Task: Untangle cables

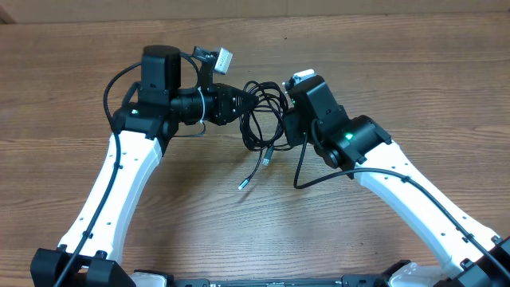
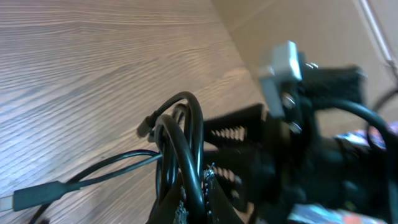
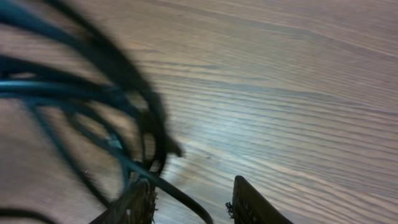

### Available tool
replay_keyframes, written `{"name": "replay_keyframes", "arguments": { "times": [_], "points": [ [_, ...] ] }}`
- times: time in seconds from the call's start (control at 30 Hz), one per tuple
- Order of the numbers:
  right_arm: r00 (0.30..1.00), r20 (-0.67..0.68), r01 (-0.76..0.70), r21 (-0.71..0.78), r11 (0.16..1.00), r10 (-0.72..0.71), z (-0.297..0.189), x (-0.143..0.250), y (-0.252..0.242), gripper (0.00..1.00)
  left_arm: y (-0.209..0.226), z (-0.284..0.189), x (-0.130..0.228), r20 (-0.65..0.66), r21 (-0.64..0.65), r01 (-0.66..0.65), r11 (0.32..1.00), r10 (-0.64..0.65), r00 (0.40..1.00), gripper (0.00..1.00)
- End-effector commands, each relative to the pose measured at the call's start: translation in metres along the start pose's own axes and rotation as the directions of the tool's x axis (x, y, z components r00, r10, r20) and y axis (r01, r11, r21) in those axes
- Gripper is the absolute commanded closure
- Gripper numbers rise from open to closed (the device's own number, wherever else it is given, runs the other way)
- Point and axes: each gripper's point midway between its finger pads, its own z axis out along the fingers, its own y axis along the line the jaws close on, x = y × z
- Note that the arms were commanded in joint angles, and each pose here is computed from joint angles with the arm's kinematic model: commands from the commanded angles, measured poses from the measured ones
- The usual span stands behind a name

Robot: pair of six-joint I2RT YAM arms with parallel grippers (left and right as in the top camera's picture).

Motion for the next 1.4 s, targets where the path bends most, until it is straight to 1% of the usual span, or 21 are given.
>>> {"name": "replay_keyframes", "arguments": {
  "times": [0.0, 0.2, 0.23, 0.37, 0.43, 0.53, 0.57, 0.6, 0.63, 0.73, 0.9, 0.97, 1.07, 1.17, 1.2, 1.27, 1.37],
  "points": [
    [0.999, 0.023, -0.046, 0.085, 0.995, 0.044, 0.003, -0.009, -0.029, 0.62, -0.03, -0.015, -0.005, 0.004, 0.17, -0.085, 0.982, 0.085, 0.996, 0.96],
    [0.996, 0.006, -0.086, 0.11, 0.99, 0.086, 0.01, -0.008, -0.049, 0.64, -0.042, -0.036, -0.008, 0.015, 0.292, -0.085, 0.953, 0.085, 0.996, 0.96],
    [0.995, 0.008, -0.1, 0.115, 0.988, 0.1, 0.01, -0.008, -0.052, 0.66, -0.043, -0.039, -0.008, 0.016, 0.31, -0.084, 0.947, 0.083, 0.996, 0.96],
    [0.972, 0.03, -0.235, 0.144, 0.961, 0.233, 0.011, -0.01, -0.072, 0.67, -0.051, -0.05, -0.009, 0.023, 0.377, -0.092, 0.922, 0.09, 0.996, 0.96],
    [0.961, 0.037, -0.277, 0.159, 0.948, 0.275, 0.011, -0.01, -0.083, 0.66, -0.054, -0.055, -0.01, 0.027, 0.401, -0.098, 0.911, 0.096, 0.995, 0.96],
    [0.95, 0.038, -0.31, 0.179, 0.934, 0.309, 0.01, -0.009, -0.098, 0.59, -0.053, -0.059, -0.012, 0.037, 0.406, -0.107, 0.908, 0.101, 0.994, 0.96],
    [0.942, 0.039, -0.334, 0.188, 0.924, 0.332, 0.01, -0.008, -0.103, 0.58, -0.052, -0.06, -0.012, 0.04, 0.404, -0.109, 0.908, 0.101, 0.994, 0.96],
    [0.917, 0.035, -0.395, 0.213, 0.894, 0.397, 0.009, -0.002, -0.116, 0.58, -0.05, -0.062, -0.014, 0.046, 0.398, -0.109, 0.911, 0.099, 0.994, 0.96],
    [0.905, 0.029, -0.419, 0.227, 0.879, 0.424, 0.009, 0.002, -0.123, 0.58, -0.049, -0.063, -0.014, 0.049, 0.396, -0.109, 0.912, 0.097, 0.994, 0.96],
    [0.893, -0.013, -0.439, 0.197, 0.876, 0.45, 0.01, 0.009, -0.125, 0.57, -0.045, -0.062, -0.016, 0.057, 0.372, -0.111, 0.922, 0.097, 0.994, 0.96],
    [0.892, -0.042, -0.44, 0.143, 0.887, 0.449, 0.006, 0.008, -0.115, 0.53, -0.032, -0.057, -0.021, 0.074, 0.294, -0.111, 0.949, 0.093, 0.993, 0.96],
    [0.891, -0.058, -0.448, 0.051, 0.892, 0.451, -0.002, 0.001, -0.099, 0.5, -0.018, -0.054, -0.025, 0.08, 0.218, -0.059, 0.974, 0.043, 0.996, 0.96],
    [0.899, -0.066, -0.437, -0.059, 0.898, 0.433, -0.015, -0.007, -0.081, 0.49, -0.007, -0.052, -0.029, 0.089, 0.154, 0.0, 0.988, -0.014, 0.996, 0.96],
    [0.943, -0.079, -0.332, -0.267, 0.905, 0.323, -0.034, -0.016, -0.046, 0.48, 0.004, -0.049, -0.032, 0.1, 0.098, 0.077, 0.992, -0.087, 0.991, 0.96],
    [0.97, -0.07, -0.241, -0.37, 0.897, 0.232, -0.043, -0.017, -0.025, 0.46, 0.006, -0.047, -0.032, 0.101, 0.083, 0.106, 0.991, -0.114, 0.988, 0.96],
    [0.987, -0.054, -0.158, -0.411, 0.898, 0.149, -0.046, -0.015, -0.012, 0.45, 0.004, -0.045, -0.031, 0.096, 0.087, 0.104, 0.991, -0.112, 0.989, 0.96],
    [0.995, -0.038, -0.1, -0.394, 0.914, 0.093, -0.042, -0.013, -0.003, 0.45, 0.0, -0.041, -0.029, 0.082, 0.096, 0.115, 0.989, -0.123, 0.989, 0.96]
  ]
}}
